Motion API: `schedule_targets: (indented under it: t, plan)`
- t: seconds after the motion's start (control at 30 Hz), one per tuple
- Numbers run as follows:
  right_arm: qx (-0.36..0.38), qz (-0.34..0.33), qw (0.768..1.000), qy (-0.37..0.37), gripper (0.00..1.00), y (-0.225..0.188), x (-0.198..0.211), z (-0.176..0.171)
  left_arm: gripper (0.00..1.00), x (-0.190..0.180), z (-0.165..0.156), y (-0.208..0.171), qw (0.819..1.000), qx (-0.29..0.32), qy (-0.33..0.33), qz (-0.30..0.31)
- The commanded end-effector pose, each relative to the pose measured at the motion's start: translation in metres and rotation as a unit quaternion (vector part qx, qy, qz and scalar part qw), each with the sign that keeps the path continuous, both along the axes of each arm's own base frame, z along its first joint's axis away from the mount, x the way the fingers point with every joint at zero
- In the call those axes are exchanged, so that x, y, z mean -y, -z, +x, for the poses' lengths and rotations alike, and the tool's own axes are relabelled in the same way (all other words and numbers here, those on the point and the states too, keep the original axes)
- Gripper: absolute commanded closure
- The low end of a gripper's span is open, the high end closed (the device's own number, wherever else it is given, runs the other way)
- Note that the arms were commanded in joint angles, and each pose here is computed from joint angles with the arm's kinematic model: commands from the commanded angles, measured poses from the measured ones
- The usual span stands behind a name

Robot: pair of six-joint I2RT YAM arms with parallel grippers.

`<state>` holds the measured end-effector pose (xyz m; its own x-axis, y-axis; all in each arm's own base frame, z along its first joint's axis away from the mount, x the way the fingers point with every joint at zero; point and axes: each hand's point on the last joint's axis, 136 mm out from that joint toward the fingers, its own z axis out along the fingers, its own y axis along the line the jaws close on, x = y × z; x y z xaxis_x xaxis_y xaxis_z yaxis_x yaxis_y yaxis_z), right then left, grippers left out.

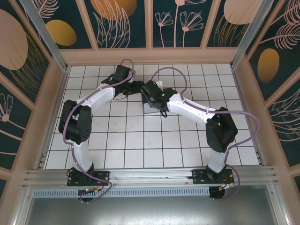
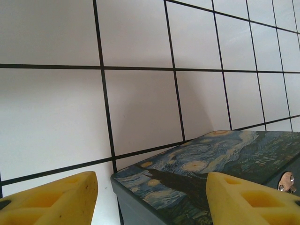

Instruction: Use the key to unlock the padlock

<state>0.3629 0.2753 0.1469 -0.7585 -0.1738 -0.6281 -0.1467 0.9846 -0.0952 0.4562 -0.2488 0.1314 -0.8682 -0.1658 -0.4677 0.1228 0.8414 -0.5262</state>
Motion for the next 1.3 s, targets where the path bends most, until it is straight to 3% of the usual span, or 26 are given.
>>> schedule_targets:
  t: [0.0,0.17,0.37,0.57,0.73,0.9,1.03,1.27]
  plan:
    - [-0.007,-0.014,1.000,0.006,0.63,0.006,0.018,0.000,0.38,0.002,0.000,-0.003,1.000,0.006,0.012,0.004]
    - [-0.015,-0.004,1.000,0.021,0.68,0.009,0.030,0.000,0.38,0.002,-0.001,-0.005,1.000,0.009,0.013,0.005]
    - [-0.008,0.125,0.990,0.060,0.74,-0.008,0.047,0.005,0.39,0.002,-0.003,-0.005,1.000,0.007,0.017,0.003]
    - [-0.012,0.319,0.943,0.096,0.75,-0.028,0.076,0.008,0.39,0.003,-0.005,-0.012,1.000,0.012,0.022,-0.001]
    - [-0.020,0.423,0.901,0.093,0.75,-0.038,0.085,0.006,0.39,0.008,-0.005,-0.019,0.999,0.015,0.028,-0.015]
    - [-0.033,0.456,0.884,0.097,0.75,-0.039,0.089,0.004,0.39,0.013,-0.006,-0.025,0.999,0.019,0.043,-0.024]
    - [-0.032,0.502,0.854,0.129,0.70,-0.036,0.105,0.004,0.39,0.020,-0.006,-0.029,0.997,0.025,0.062,-0.026]
    - [-0.023,0.473,0.868,0.150,0.71,-0.032,0.119,0.004,0.39,0.019,-0.002,-0.038,0.997,0.035,0.060,-0.020]
